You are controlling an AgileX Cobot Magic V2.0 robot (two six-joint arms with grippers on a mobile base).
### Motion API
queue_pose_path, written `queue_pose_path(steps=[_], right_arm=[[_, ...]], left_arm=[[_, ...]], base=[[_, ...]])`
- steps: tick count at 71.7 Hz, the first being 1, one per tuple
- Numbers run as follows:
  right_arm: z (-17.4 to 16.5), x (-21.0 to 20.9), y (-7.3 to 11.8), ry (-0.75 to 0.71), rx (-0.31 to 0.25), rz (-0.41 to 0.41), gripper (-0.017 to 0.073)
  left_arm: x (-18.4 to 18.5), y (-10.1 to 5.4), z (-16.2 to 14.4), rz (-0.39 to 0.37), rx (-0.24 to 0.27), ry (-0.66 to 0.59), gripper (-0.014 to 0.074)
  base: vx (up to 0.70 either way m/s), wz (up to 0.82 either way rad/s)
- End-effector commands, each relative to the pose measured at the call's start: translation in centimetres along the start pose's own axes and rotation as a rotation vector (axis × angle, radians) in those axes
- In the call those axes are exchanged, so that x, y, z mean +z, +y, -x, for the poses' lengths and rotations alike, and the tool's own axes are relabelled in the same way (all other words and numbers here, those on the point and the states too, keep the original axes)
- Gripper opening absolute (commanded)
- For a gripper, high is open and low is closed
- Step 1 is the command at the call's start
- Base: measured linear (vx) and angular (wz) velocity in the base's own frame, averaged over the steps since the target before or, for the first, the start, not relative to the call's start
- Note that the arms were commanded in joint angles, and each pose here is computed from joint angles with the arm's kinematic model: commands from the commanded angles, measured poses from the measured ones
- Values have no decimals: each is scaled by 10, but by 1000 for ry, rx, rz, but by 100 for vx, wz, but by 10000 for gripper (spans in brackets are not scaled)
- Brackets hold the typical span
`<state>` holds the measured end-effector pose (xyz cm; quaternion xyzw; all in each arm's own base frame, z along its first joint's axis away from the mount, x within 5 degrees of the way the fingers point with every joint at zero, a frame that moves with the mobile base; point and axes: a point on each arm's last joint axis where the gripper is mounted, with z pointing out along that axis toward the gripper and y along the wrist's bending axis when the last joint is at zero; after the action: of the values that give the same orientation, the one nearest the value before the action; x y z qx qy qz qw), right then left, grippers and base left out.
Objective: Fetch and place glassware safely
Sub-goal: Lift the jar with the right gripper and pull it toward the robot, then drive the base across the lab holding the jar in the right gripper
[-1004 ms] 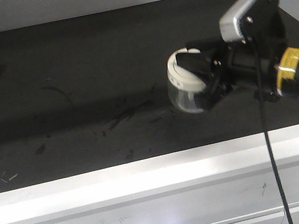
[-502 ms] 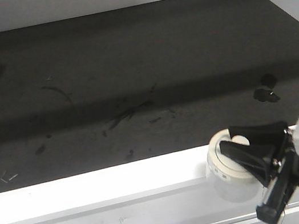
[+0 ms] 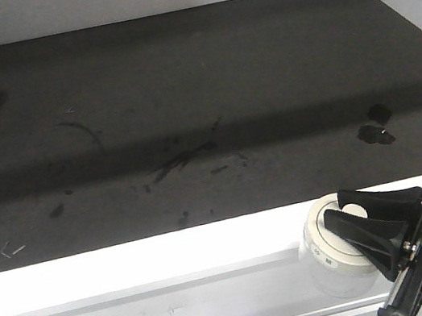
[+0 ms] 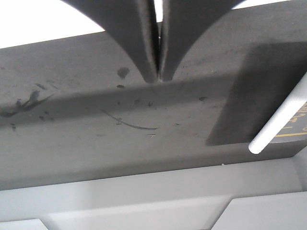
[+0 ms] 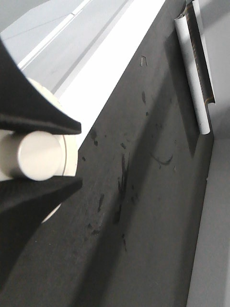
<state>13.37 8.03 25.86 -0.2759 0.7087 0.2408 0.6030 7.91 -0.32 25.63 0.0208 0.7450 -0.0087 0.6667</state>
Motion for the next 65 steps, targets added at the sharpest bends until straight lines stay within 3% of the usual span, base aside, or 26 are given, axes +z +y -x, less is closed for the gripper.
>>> queue_pose_path(steps=[1, 36, 65], right_arm=[[15, -1, 2, -77, 5, 28, -3], [15, -1, 2, -78, 6, 29, -3], [15, -1, 2, -78, 6, 29, -3]], left_arm=[[-1, -1, 15, -8, -9, -88, -7], [-1, -1, 15, -8, -9, -88, -7], [-1, -1, 15, -8, -9, -88, -7]], base=[[0, 0], [-1, 6], [-8, 58]])
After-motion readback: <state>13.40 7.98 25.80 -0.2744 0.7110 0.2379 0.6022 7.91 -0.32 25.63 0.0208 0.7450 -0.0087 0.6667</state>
